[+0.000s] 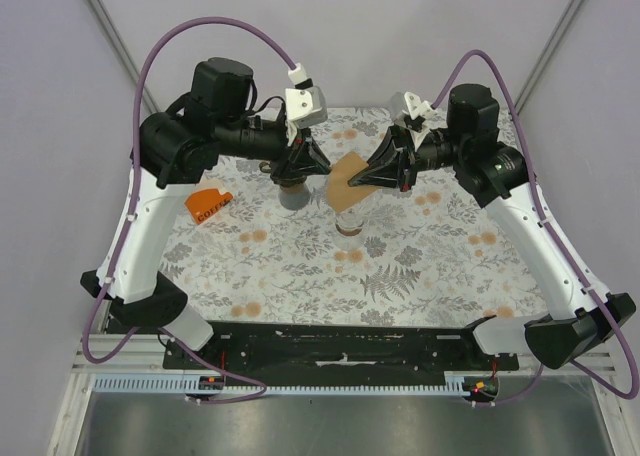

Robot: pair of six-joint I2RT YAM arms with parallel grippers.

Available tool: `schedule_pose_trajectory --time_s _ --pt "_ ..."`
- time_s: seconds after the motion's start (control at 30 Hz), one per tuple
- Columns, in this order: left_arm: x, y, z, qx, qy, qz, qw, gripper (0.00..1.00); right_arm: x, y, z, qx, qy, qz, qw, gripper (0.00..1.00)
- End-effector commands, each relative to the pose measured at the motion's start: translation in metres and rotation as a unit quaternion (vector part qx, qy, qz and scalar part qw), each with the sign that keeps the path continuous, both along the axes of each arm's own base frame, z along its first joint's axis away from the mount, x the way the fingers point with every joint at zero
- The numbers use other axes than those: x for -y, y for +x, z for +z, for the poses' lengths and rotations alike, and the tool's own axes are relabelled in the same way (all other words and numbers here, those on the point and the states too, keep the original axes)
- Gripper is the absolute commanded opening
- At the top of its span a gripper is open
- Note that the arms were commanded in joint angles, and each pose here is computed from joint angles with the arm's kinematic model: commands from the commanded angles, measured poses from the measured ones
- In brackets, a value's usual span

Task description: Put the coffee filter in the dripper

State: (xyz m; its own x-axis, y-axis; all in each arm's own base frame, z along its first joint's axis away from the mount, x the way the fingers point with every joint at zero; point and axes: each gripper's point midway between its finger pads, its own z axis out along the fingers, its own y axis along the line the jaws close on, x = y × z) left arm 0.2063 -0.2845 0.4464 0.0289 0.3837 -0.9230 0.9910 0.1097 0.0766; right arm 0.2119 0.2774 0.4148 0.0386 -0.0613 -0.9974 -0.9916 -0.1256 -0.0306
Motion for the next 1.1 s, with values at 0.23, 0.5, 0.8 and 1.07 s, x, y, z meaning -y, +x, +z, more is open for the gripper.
schedule_pose_trajectory --time_s 0.23,0.5,0.8,1.07 --pt "0.003 0.018 0.009 0.019 -0.014 0.038 0.999 0.14 0.005 -0.011 0.018 0.023 0.011 0.004 1.0 0.0" --pt "0.007 0.008 0.003 -0.002 -0.015 0.01 1.0 0.17 0.005 -0.011 0.019 0.026 0.011 0.001 1.0 0.0" --pt "-0.003 -0.003 0.02 0.03 -0.024 0.0 0.999 0.47 0.005 -0.006 0.016 0.023 0.004 -0.013 1.0 0.0" --pt "0.002 0.0 0.01 0.015 -0.017 -0.008 1.0 0.58 0.006 -0.007 0.018 0.025 0.004 -0.015 1.0 0.0"
